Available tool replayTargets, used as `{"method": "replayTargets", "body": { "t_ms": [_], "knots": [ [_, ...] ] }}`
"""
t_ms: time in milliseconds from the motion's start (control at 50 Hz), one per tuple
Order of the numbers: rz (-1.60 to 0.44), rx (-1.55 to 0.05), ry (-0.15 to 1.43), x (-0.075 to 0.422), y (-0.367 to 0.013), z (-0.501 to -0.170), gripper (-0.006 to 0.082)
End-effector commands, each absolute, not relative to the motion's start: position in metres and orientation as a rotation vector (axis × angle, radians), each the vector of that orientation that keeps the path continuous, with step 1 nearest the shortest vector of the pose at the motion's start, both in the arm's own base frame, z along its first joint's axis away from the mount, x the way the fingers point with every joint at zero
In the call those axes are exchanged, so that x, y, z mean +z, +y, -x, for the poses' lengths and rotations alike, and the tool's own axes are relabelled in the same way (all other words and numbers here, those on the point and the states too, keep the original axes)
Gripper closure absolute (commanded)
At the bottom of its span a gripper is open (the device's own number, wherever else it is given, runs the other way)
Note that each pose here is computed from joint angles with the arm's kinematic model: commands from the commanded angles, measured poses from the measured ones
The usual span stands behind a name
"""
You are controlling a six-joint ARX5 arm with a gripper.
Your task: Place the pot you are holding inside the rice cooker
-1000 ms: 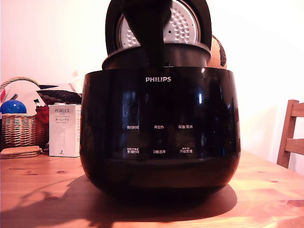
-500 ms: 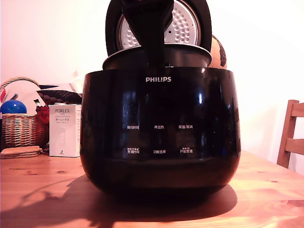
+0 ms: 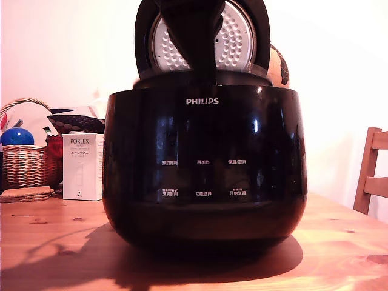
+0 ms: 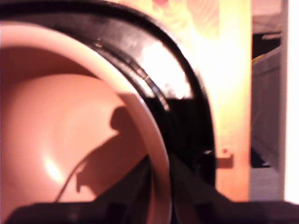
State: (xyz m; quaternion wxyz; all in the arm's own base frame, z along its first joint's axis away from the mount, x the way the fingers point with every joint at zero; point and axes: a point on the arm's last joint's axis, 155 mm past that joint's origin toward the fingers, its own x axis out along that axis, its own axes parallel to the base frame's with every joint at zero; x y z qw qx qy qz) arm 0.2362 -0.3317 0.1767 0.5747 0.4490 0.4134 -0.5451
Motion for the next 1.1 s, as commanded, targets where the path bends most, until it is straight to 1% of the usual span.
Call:
{"method": "replayTargets", "body": {
  "t_ms": [0,320,440,500,780,960,1080],
  "knots": [
    [-1.036,-1.275,0.942,0.183,-0.337,-0.24,0.0649],
    [-1.013,-1.253,0.976,0.182,-0.333,-0.239,0.0646],
    [-0.982,-1.231,0.989,0.185,-0.333,-0.238,0.0613],
    [-0.972,-1.224,0.991,0.186,-0.333,-0.239,0.0611],
    [-0.882,-1.171,0.969,0.208,-0.34,-0.243,0.0611],
    [-0.853,-1.158,0.947,0.221,-0.338,-0.242,0.0612],
    [-0.815,-1.121,0.95,0.228,-0.335,-0.242,0.0618]
  ]
}}
